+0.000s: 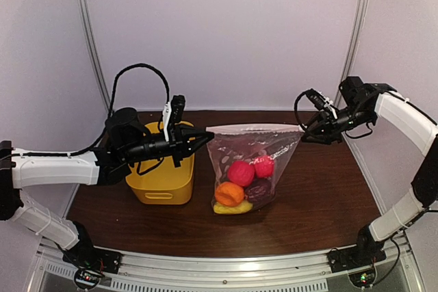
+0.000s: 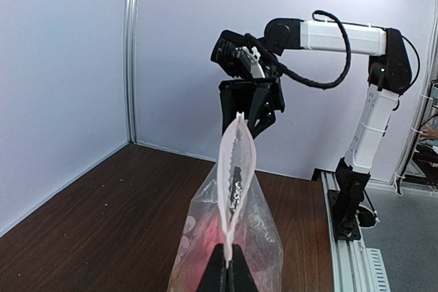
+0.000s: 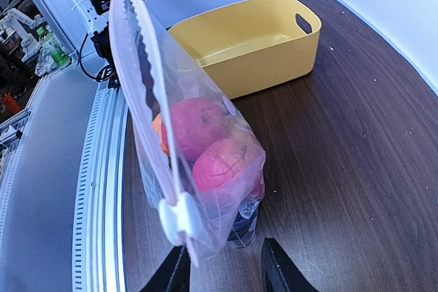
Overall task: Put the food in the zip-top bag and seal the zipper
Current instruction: Adjust the zipper on the zipper food storage bag, then pass from the left arm to the right
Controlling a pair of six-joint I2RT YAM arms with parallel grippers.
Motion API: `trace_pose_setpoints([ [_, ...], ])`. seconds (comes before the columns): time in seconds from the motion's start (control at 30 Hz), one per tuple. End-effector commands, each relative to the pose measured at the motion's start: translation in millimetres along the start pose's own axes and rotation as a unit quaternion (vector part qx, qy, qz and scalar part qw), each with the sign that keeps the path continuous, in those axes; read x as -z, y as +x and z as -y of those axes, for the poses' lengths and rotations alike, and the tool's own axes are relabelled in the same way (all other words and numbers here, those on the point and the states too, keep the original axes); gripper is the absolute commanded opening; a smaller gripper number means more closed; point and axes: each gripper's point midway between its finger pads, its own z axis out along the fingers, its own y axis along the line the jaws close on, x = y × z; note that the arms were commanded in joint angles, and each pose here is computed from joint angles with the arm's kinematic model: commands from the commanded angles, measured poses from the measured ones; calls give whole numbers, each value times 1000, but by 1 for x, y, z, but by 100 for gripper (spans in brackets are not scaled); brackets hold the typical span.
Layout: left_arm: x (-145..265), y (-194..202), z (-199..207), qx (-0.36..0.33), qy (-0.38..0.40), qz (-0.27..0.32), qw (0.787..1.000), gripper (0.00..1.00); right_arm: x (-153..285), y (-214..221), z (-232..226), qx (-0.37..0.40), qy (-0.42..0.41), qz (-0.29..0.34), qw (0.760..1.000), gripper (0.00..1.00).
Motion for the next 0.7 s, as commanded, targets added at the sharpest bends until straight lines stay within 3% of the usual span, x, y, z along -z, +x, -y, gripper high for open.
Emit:
trace_pose_setpoints([
  [0.0,1,-11,-1,-12,-1,20,1000,0,-3,-9,-18,17,-35,16,999,33],
  [0.2,-1,-11,-2,-10,1,20,1000,0,-5,-14,-20,21,-39,21,999,28],
  [0.33,-2,-11,-2,-9,0,19,1000,0,-6,-18,-19,23,-37,26,999,13],
  [0.4,-2,-10,-3,-8,-2,17,1000,0,-6,-20,-19,22,-36,28,999,1],
  [0.5,-3,-9,-10,-5,-20,10,1000,0,-4,-21,-19,24,-29,25,999,0],
  [0.53,-3,-12,-14,-9,-32,6,999,5,-2,-23,-18,24,-21,20,999,0],
  [0.63,3,-32,-27,-22,-85,-8,996,47,9,-36,-25,38,15,15,999,0],
  [0.67,5,-42,-26,-27,-87,-4,996,53,13,-42,-29,47,29,17,998,0],
])
